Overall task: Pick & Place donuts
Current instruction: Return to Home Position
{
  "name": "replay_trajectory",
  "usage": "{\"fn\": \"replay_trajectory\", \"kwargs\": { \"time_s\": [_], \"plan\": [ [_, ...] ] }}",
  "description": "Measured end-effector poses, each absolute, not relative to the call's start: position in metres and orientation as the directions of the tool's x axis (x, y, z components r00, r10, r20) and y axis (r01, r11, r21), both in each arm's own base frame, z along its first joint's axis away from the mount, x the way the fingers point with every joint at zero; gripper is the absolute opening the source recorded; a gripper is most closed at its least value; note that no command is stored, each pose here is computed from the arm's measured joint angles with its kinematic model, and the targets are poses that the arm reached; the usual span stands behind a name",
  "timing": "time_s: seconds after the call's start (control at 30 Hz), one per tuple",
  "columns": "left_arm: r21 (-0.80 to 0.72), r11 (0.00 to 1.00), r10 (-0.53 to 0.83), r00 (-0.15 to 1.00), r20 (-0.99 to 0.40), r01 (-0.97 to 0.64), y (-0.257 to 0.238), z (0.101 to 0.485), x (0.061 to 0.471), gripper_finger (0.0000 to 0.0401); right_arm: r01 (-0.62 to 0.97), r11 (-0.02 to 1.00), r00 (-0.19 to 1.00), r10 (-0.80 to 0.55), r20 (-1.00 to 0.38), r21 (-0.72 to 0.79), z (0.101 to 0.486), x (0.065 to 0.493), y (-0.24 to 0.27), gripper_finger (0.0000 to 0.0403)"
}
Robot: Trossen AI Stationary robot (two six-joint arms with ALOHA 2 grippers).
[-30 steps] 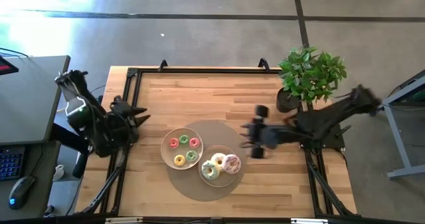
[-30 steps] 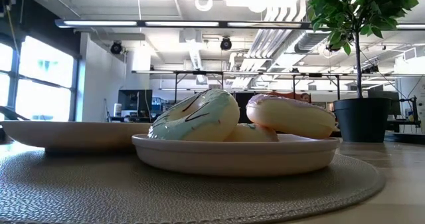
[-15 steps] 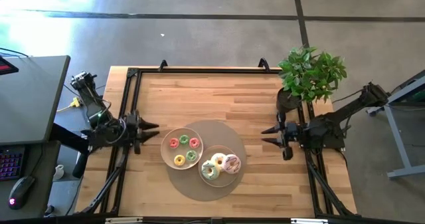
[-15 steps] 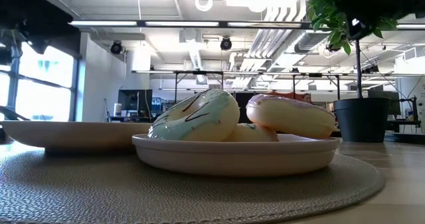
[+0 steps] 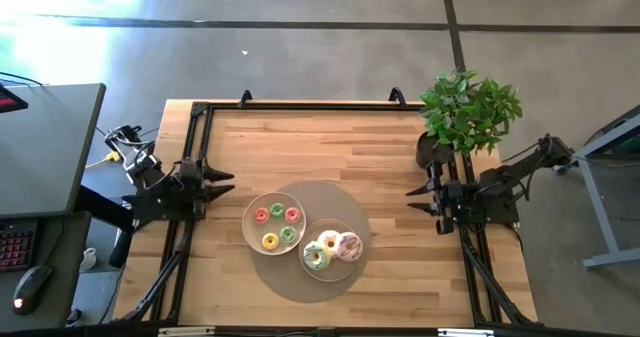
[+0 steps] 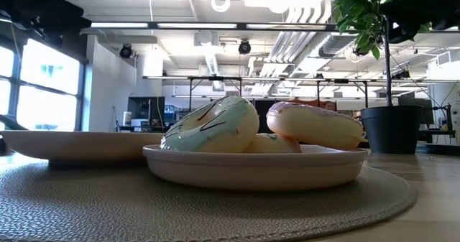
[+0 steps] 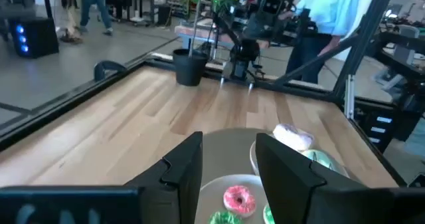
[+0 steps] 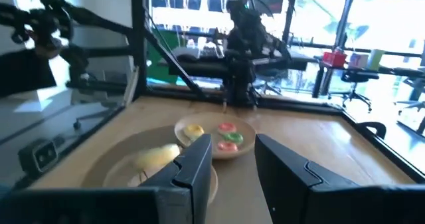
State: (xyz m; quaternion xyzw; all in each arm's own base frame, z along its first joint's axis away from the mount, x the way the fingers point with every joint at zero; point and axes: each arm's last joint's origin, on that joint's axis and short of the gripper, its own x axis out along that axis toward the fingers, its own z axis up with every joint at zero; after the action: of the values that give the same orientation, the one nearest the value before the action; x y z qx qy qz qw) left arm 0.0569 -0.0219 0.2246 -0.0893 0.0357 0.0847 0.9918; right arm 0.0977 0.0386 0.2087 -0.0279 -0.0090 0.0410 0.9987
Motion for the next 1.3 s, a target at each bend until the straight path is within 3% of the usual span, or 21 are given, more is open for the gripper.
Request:
{"fn": "replay_trajectory", "kwargs": {
  "time_s": [0.2,0.47,0.73,1.3],
  "plan": [
    [-0.171,0.966,0.181,0.981,-0.074,-0.192,-0.023,0.217,0.063,0.0138,-0.058,0.996,0.998,0.060,0.037,-0.064,0.209,0.092,0.035,0.0113],
    [-0.066,0.995,0.067,0.997,-0.028,-0.069,-0.032,0.190,0.079,0.0138,-0.068,0.996,0.997,0.069,0.023,-0.051,0.194,0.091,0.035,0.0113],
    [-0.071,0.997,-0.020,0.998,0.061,0.025,-0.029,0.176,0.090,0.0138,-0.050,0.998,0.998,0.051,0.024,-0.042,0.185,0.091,0.033,0.0113],
    [-0.041,0.993,0.112,0.993,0.037,-0.111,-0.008,0.172,0.097,0.0138,-0.020,1.000,1.000,0.020,0.015,-0.006,0.169,0.097,0.024,0.0113]
  ]
}}
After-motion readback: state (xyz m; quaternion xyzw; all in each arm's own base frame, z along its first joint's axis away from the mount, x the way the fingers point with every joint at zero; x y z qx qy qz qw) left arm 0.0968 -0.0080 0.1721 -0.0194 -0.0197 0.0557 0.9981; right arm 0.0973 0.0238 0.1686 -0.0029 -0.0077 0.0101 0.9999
